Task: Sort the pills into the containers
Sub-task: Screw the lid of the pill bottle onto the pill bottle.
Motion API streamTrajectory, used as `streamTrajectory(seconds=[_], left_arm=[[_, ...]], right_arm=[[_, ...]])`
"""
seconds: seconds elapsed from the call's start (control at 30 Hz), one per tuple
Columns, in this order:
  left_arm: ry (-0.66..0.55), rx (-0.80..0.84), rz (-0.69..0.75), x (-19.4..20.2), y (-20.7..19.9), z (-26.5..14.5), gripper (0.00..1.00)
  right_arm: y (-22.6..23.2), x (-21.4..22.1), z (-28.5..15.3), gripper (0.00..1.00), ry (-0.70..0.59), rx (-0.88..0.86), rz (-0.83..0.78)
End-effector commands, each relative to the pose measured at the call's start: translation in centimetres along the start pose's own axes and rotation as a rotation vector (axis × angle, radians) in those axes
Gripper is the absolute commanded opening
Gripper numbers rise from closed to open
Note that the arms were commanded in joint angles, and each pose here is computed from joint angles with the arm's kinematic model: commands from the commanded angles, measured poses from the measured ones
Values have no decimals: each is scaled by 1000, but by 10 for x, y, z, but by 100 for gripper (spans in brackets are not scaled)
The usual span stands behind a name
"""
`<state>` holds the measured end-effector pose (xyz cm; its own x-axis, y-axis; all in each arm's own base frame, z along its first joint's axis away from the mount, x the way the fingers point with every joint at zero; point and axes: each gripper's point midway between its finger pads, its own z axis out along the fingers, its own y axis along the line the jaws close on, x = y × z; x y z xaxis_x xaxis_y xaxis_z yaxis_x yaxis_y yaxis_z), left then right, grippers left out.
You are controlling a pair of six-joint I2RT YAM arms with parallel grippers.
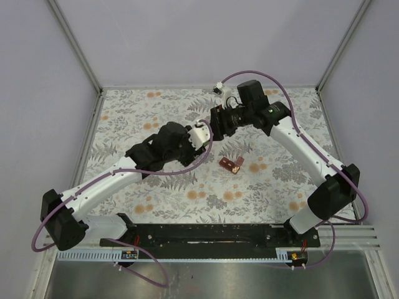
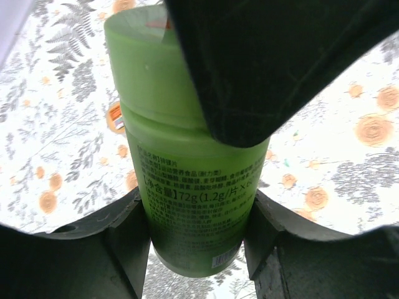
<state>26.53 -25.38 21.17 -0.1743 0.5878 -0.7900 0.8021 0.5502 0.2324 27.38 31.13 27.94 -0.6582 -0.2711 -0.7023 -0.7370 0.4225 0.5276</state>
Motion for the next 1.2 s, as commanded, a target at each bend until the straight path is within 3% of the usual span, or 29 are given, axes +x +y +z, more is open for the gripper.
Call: streamTrajectory(seconds=[0.0,0.43,0.7,0.9,0.97,1.0,1.13,1.17], left_arm=[[-319,-259,60,-94,46,-22,0],[-298,-434,160,-99,47,-21,0],[-297,-474,193,-103,42,-17,0],[-303,-444,177,-101,37,-14,0],[-307,-432,176,-100,35,-14,0],[-307,-432,176,-100,35,-14,0],[-311,-409,169,-98,32,-13,0],[-312,-397,167,-97,30,-12,0]], right_arm=[[38,35,10,20,151,-204,226],[50,30,17,19,158,-343,366],[66,25,13,26,167,-502,469],[67,21,8,41,153,-514,459],[64,20,6,51,142,-508,459],[62,18,4,61,131,-503,457],[51,14,-4,70,90,-473,456],[49,12,-6,76,77,-464,455]])
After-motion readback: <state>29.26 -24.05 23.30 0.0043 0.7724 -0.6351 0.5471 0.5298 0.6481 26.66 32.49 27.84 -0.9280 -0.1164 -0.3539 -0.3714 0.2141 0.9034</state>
